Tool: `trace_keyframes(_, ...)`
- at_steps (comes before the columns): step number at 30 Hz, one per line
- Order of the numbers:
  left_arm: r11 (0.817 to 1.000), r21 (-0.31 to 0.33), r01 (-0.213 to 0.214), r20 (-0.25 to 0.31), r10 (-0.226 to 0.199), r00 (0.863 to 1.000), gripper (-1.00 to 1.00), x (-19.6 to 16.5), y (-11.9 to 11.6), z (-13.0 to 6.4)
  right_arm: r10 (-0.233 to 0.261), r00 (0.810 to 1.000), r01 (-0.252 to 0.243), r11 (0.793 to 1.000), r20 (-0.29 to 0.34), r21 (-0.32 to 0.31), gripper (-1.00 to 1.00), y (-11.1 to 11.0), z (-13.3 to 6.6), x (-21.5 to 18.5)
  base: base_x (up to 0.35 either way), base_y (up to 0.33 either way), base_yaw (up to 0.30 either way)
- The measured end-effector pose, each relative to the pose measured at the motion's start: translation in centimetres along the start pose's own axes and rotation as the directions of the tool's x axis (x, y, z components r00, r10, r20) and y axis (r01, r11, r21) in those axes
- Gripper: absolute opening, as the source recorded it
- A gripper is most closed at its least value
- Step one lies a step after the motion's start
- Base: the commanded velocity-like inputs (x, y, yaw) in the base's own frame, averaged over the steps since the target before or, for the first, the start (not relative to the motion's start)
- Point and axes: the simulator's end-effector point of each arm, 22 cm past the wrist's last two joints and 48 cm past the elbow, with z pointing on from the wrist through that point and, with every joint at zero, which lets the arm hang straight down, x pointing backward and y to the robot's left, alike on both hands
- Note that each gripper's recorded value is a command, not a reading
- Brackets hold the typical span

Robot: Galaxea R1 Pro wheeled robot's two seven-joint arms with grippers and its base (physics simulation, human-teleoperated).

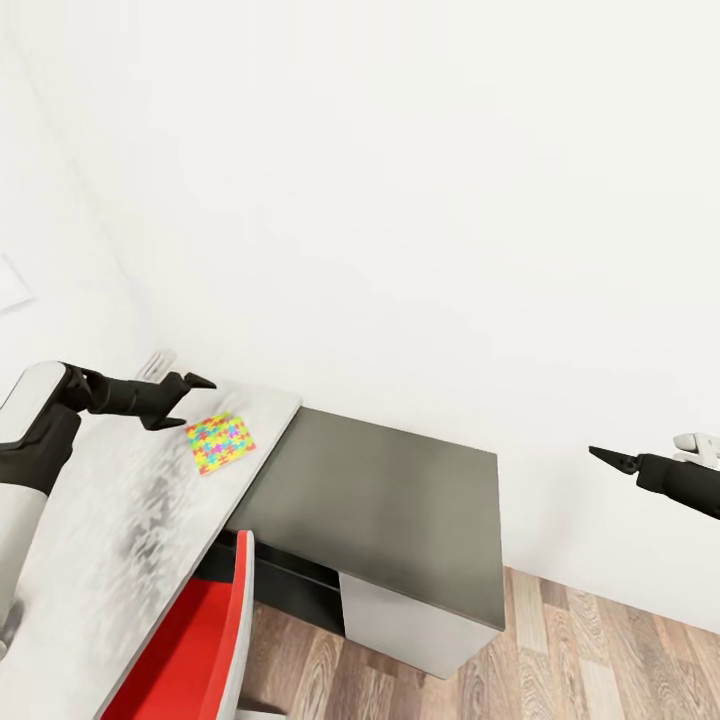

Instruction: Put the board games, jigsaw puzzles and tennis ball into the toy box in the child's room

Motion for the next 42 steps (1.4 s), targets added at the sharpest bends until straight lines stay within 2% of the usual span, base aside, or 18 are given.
trace_keyframes(10, 1.000, -0.011, 0.007, -0.003, -0.007, 1.000, 1.00, 0.2, 0.7, 0.1, -0.002, 1.000, 0.002, 1.000, 0.000, 0.001, 1.00, 0.0, -0.1, -0.1, 0.243, 0.000, -0.001)
trace_keyframes(17, 0.999, -0.036, 0.014, 0.001, -0.014, 1.000, 1.00, -0.1, 1.8, 0.0, -0.001, 1.000, 0.001, 1.000, 0.000, -0.007, 1.00, 0.1, -0.1, 0.0, 0.069, 0.000, 0.000)
trace_keyframes(19, 0.999, -0.044, 0.023, -0.003, -0.024, 1.000, 1.00, 0.0, 2.3, 0.2, -0.001, 1.000, 0.001, 1.000, 0.000, -0.016, 1.00, 0.3, -0.1, 0.0, 0.015, 0.000, 0.000)
trace_keyframes(20, 0.995, -0.092, 0.045, -0.010, -0.046, 0.999, 1.00, -0.2, 4.2, 0.6, 0.001, 1.000, -0.001, 0.999, 0.001, -0.034, 1.00, 0.7, -0.1, 0.0, 0.005, 0.000, 0.000)
trace_keyframes(23, 0.988, -0.148, 0.034, 0.008, -0.034, 0.999, 1.00, -0.8, 5.7, 0.6, 0.001, 1.000, -0.001, 0.999, 0.001, -0.041, 1.00, 0.8, -0.1, 0.0, 0.002, 0.000, 0.000)
trace_keyframes(24, 0.986, -0.162, 0.042, 0.016, -0.040, 0.999, 1.00, -0.9, 7.8, 2.0, 0.001, 1.000, -0.001, 0.999, 0.002, -0.044, 1.00, 0.9, -0.1, -0.1, 0.000, 0.000, 0.000)
trace_keyframes(30, 0.986, -0.151, 0.065, 0.042, -0.059, 0.997, 1.00, -1.1, 10.9, 3.8, 0.001, 1.000, 0.000, 0.999, 0.005, -0.042, 1.00, 0.7, -0.3, -0.2, 0.000, 0.000, 0.000)
trace_keyframes(32, 0.987, -0.147, 0.067, 0.055, -0.060, 0.997, 1.00, -1.4, 11.0, 4.0, 0.001, 1.000, 0.000, 0.999, 0.005, -0.042, 1.00, 0.7, -0.3, -0.2, 0.000, 0.000, 0.000)
trace_keyframes(35, 0.986, -0.147, 0.078, 0.099, -0.064, 0.993, 1.00, -2.4, 11.7, 4.3, 0.001, 1.000, 0.000, 0.998, 0.005, -0.063, 1.00, 1.2, -0.4, -0.2, 0.000, 0.000, 0.000)
trace_keyframes(36, 0.986, -0.149, 0.081, 0.124, -0.062, 0.990, 1.00, -2.8, 12.3, 4.5, 0.001, 1.000, 0.000, 0.996, 0.006, -0.090, 1.00, 1.7, -0.4, -0.3, 0.000, 0.000, 0.000)
trace_keyframes(40, 0.982, -0.178, 0.060, 0.190, -0.025, 0.981, 1.00, -3.9, 14.0, 4.8, 0.002, 1.000, -0.001, 0.990, 0.006, -0.143, 1.00, 2.9, -0.5, -0.2, 0.000, 0.000, 0.000)
trace_keyframes(42, 0.980, -0.193, 0.053, 0.205, -0.012, 0.979, 1.00, -4.3, 14.7, 4.9, 0.004, 1.000, -0.003, 0.988, 0.005, -0.153, 1.00, 3.2, -0.5, -0.2, 0.000, 0.000, 0.000)
